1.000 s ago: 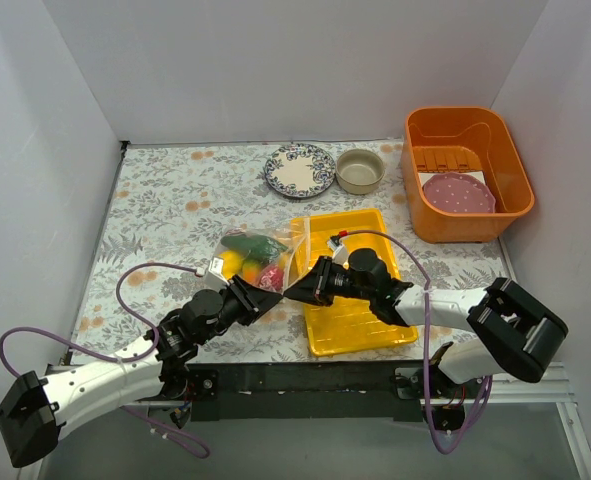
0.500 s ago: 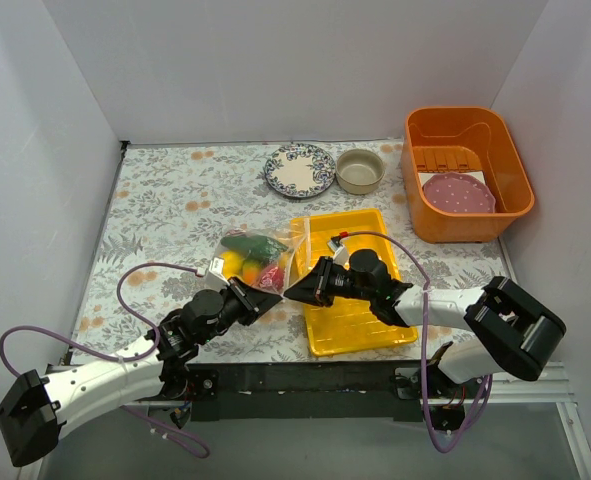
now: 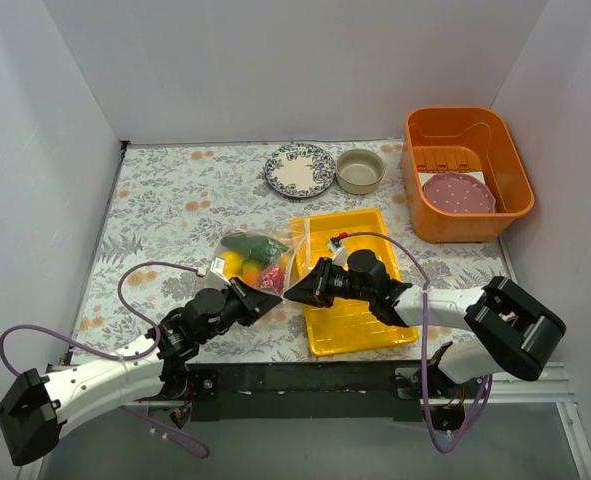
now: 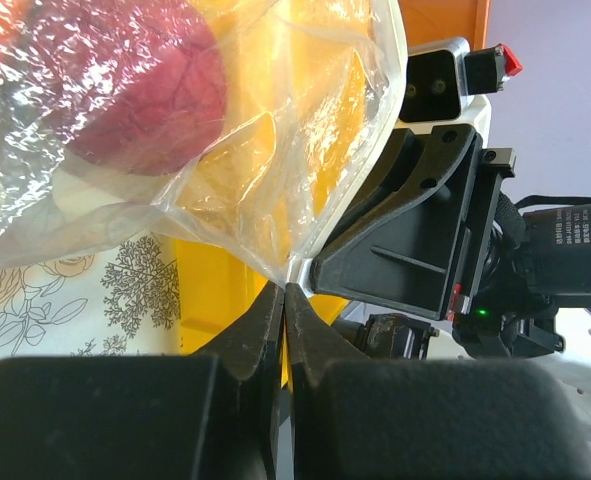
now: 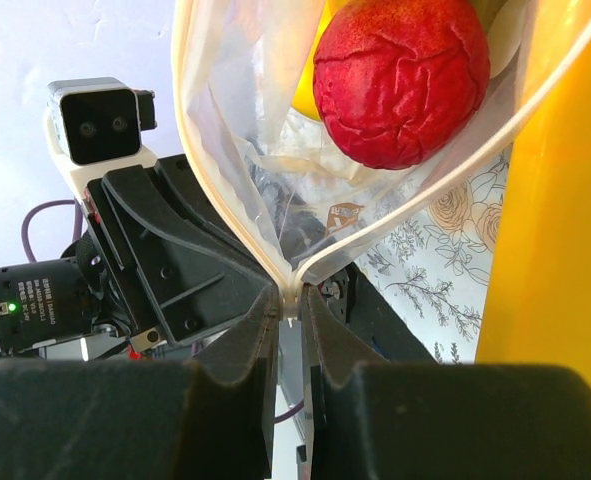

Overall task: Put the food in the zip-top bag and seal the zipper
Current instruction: Zip the zipper food storage bag at the center of the board.

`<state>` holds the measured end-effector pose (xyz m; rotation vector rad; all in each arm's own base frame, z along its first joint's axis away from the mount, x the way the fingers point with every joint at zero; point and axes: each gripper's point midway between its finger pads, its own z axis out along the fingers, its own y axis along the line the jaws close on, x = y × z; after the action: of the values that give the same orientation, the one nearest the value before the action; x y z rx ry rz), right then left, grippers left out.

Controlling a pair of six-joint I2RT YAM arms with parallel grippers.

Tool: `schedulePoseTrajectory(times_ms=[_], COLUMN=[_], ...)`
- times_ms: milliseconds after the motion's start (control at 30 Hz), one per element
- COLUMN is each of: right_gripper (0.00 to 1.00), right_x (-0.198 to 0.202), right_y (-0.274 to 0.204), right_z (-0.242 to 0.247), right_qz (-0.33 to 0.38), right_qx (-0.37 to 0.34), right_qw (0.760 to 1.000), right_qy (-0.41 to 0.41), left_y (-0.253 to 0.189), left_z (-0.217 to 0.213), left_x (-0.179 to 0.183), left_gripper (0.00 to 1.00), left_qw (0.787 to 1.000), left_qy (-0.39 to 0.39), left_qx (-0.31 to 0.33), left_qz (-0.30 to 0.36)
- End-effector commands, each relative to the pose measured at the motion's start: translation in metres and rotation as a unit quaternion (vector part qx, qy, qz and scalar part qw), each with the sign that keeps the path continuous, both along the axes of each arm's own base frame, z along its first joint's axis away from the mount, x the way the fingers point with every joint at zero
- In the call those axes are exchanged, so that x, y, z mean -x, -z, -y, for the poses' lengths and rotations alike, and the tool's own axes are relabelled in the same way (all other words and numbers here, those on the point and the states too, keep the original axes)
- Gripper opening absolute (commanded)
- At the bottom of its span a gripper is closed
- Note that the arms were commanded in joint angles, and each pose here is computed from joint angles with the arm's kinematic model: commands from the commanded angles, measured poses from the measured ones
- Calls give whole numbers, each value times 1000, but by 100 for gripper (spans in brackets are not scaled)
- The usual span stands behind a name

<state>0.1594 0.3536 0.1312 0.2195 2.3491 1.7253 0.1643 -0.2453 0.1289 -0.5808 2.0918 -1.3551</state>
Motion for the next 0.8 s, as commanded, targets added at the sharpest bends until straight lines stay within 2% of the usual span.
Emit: schedulePoseTrajectory(times_ms=[0,467,767], right_gripper=[7,6,6], right_x=[-17,-36,-35], right_y=[-24,-33,-22], right_z=[-1,9,20], right_qz=[42,54,38], right_qx=[-11,-3,21], right_qw=[998,994,992], right_qy=[35,99,117], left_y=[-13,-23,-27], left_z=[7,17,20], left_x=[5,11,21], left_gripper=[0,0,0], left_qw=[1000,998,996], left_qy=[12,54,86], left_qx=[23,10,7], left_qz=[-15,2,2])
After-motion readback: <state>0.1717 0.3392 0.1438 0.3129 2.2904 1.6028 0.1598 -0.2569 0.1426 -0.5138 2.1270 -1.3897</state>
